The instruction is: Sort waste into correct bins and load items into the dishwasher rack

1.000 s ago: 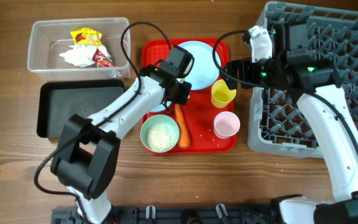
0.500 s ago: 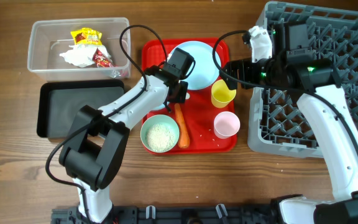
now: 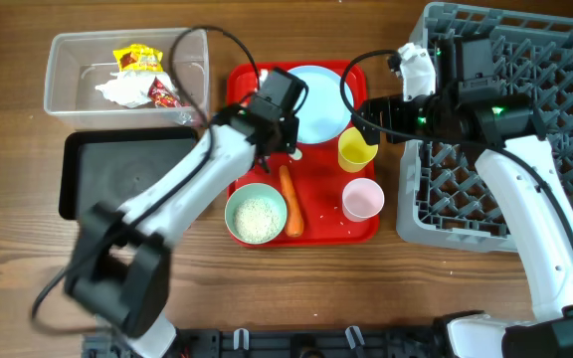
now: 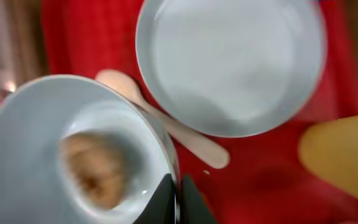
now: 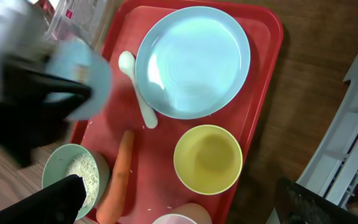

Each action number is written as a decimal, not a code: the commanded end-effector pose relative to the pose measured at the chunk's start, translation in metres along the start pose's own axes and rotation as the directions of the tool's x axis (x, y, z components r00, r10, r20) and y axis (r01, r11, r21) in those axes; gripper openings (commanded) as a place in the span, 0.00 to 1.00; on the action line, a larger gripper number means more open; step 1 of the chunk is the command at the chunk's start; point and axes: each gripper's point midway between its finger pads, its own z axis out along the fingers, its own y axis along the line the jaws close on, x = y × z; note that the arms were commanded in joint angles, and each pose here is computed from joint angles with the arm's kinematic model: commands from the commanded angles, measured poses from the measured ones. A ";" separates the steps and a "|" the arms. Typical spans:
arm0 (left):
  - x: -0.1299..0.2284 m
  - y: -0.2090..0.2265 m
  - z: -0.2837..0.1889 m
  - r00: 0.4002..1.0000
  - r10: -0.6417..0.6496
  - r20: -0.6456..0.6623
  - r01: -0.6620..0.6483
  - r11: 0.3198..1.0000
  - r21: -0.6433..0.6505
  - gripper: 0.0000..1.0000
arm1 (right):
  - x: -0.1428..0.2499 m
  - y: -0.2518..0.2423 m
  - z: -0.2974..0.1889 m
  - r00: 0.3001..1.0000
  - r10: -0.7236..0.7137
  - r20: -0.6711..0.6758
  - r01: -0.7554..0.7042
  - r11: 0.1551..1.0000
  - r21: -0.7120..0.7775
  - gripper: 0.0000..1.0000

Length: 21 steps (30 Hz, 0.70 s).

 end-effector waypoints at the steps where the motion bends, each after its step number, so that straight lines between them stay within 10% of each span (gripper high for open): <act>1: -0.025 0.003 -0.059 0.990 -0.047 0.130 0.041 0.998 0.045 0.04 | -0.004 -0.002 0.001 1.000 0.000 0.004 0.000 1.000 0.011 1.00; 8: -0.019 0.025 -0.083 0.985 -0.126 0.114 0.122 0.992 0.041 0.04 | -0.003 -0.004 0.001 1.000 0.000 0.003 0.000 1.000 0.023 1.00; 14: 0.020 0.118 -0.090 0.918 -0.364 -0.157 0.387 0.907 0.164 0.04 | -0.003 -0.007 0.001 1.000 0.002 0.001 -0.002 0.999 0.037 1.00; 21: 0.045 0.173 -0.113 0.847 -0.513 -0.138 0.433 0.516 0.739 0.04 | -0.002 -0.007 0.001 1.000 0.005 -0.001 -0.005 0.999 0.036 1.00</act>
